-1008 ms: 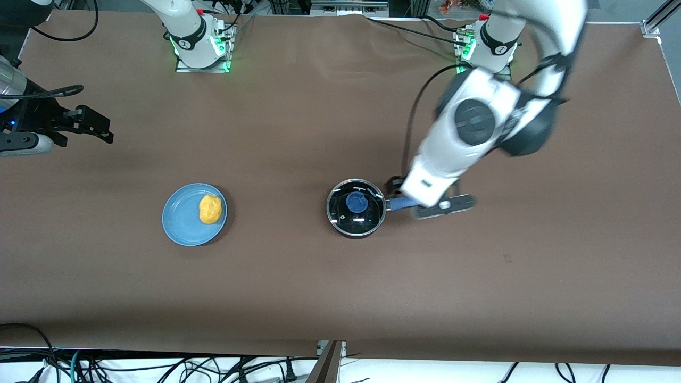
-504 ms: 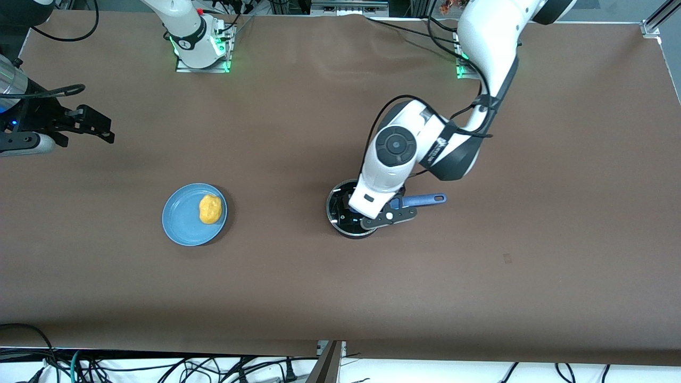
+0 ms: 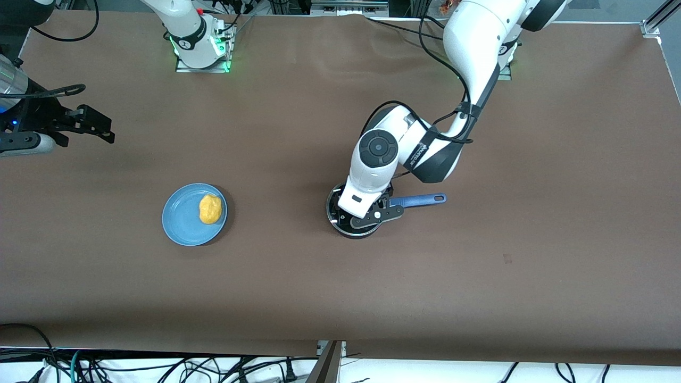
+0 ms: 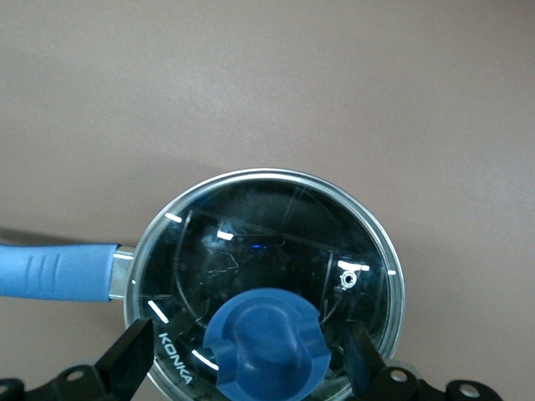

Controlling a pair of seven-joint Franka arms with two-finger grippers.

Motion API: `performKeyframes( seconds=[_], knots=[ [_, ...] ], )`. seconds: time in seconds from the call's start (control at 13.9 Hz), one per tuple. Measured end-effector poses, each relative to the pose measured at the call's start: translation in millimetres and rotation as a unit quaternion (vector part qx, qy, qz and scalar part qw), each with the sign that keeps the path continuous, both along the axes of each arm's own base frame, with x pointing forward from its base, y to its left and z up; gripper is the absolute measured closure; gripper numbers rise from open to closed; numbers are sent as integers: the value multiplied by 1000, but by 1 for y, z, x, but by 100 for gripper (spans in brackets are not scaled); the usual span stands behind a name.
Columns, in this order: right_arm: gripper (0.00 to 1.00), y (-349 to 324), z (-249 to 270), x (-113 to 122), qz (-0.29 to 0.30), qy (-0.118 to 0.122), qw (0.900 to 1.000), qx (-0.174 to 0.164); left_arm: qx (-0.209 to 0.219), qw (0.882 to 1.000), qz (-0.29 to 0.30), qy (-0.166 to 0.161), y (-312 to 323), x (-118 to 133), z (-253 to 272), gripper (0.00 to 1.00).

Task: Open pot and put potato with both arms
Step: 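Close the left gripper on the blue lid knob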

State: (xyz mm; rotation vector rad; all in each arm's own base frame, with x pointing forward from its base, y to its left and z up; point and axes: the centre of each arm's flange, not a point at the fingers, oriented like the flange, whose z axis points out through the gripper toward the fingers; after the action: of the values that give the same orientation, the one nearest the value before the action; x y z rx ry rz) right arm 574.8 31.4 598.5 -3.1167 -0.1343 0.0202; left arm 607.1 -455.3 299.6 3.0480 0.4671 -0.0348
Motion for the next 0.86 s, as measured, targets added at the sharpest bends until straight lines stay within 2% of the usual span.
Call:
performKeyframes(
  seconds=[0.5,0.58,0.86],
  knots=[
    [0,-1,0,0,-1,0,1000,0,19,1000,0,-7,-12,-9,-13,0],
    [0,-2,0,0,-1,0,1000,0,20,1000,0,-7,-12,-9,-14,4],
    [0,-2,-1,0,-2,2,1000,0,23,1000,6,-12,-6,-2,-15,7]
  ],
)
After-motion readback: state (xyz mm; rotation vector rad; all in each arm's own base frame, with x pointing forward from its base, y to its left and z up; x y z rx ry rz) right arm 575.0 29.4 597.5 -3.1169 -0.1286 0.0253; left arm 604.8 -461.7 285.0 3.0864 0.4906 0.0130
